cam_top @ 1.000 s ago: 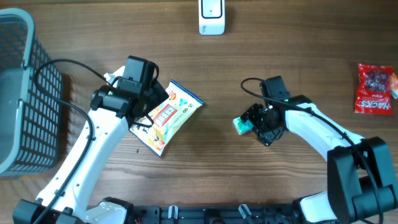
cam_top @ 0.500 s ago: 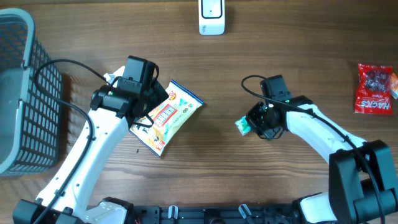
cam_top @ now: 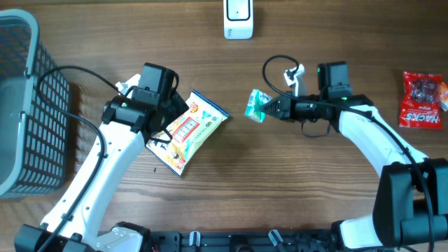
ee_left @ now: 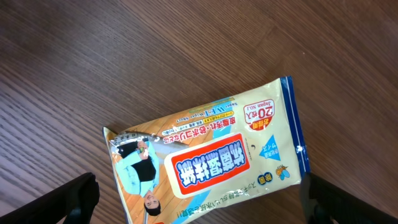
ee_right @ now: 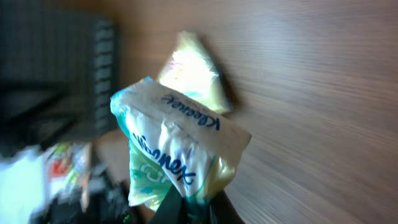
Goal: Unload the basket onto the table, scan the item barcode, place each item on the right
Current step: 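Lift the tissue pack with the right gripper up to the scanner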
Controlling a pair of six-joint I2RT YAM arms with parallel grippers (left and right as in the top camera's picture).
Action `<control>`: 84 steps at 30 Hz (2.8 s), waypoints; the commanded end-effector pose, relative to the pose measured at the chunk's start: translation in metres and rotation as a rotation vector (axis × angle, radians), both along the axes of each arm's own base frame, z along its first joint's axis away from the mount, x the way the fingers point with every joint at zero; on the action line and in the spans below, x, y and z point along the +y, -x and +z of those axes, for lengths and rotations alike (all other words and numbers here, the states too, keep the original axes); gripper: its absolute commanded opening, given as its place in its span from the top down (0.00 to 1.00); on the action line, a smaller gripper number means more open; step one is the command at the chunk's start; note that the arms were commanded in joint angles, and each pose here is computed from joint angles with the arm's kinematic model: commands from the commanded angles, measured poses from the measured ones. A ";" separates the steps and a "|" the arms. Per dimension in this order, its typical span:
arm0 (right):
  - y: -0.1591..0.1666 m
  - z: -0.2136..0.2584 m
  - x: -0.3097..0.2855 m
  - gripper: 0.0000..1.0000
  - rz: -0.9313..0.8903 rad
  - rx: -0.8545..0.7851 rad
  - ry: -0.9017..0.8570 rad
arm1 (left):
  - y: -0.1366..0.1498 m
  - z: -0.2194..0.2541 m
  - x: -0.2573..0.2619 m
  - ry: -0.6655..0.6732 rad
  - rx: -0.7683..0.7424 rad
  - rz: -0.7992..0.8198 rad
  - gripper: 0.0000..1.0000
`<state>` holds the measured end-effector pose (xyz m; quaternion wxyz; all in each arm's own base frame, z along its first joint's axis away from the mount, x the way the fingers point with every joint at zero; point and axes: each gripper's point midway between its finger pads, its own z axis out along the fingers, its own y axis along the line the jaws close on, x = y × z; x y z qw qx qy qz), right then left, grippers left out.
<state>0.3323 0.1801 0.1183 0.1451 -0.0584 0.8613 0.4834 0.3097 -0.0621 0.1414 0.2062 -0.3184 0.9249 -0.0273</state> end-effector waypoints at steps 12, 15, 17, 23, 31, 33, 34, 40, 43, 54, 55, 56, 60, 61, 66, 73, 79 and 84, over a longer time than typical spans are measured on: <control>0.020 0.125 0.019 0.96 0.427 -0.354 -0.516 | -0.003 -0.002 0.022 -0.027 0.002 0.077 0.00; 0.017 0.138 0.019 0.96 0.441 -0.390 -0.503 | -0.003 -0.002 0.022 -0.027 0.003 0.077 0.00; 0.016 0.144 0.020 0.96 0.453 -0.427 -0.496 | -0.003 -0.002 0.022 -0.027 0.003 0.077 0.00; 0.020 0.145 0.028 0.96 0.474 -0.428 -0.499 | -0.003 -0.002 0.022 -0.027 0.003 0.077 0.00; 0.026 0.145 0.037 0.96 0.490 -0.381 -0.508 | -0.003 -0.002 0.022 -0.027 0.003 0.077 0.00; 0.028 0.144 0.040 0.96 0.498 -0.376 -0.510 | -0.003 -0.002 0.022 -0.027 0.003 0.077 0.00; 0.029 0.144 0.041 0.96 0.500 -0.371 -0.510 | -0.003 -0.002 0.022 -0.027 0.003 0.077 0.00; 0.030 0.144 0.042 0.96 0.498 -0.341 -0.513 | -0.003 -0.002 0.022 -0.027 0.003 0.077 0.00; 0.030 0.144 0.042 0.96 0.497 -0.339 -0.513 | -0.003 -0.002 0.022 -0.027 0.003 0.077 0.00; 0.031 0.142 0.042 0.96 0.502 -0.329 -0.516 | -0.003 -0.002 0.022 -0.027 0.003 0.077 0.00; 0.031 0.142 0.042 0.96 0.502 -0.333 -0.516 | -0.003 -0.002 0.022 -0.027 0.003 0.077 0.00; 0.030 0.142 0.042 0.96 0.492 -0.335 -0.513 | -0.003 -0.002 0.022 -0.027 0.003 0.077 0.00; -0.002 0.127 0.045 0.96 0.279 -0.255 -0.453 | -0.003 -0.002 0.022 -0.027 0.003 0.077 0.00; -0.010 0.122 0.045 0.96 0.233 -0.263 -0.429 | -0.003 -0.002 0.022 -0.027 0.003 0.077 0.00; -0.065 0.029 0.009 0.95 -0.206 -0.177 0.003 | -0.003 -0.002 0.022 -0.027 0.003 0.077 0.00; -0.085 -0.003 -0.075 0.95 -0.454 -0.240 0.807 | -0.003 -0.002 0.022 -0.027 0.003 0.077 0.00; -0.124 0.086 -0.085 0.95 -0.601 -0.652 1.224 | -0.003 -0.002 0.022 -0.027 0.003 0.077 0.00; -0.155 0.082 -0.083 0.96 -0.597 -0.709 1.374 | -0.003 -0.002 0.022 -0.027 0.003 0.077 0.00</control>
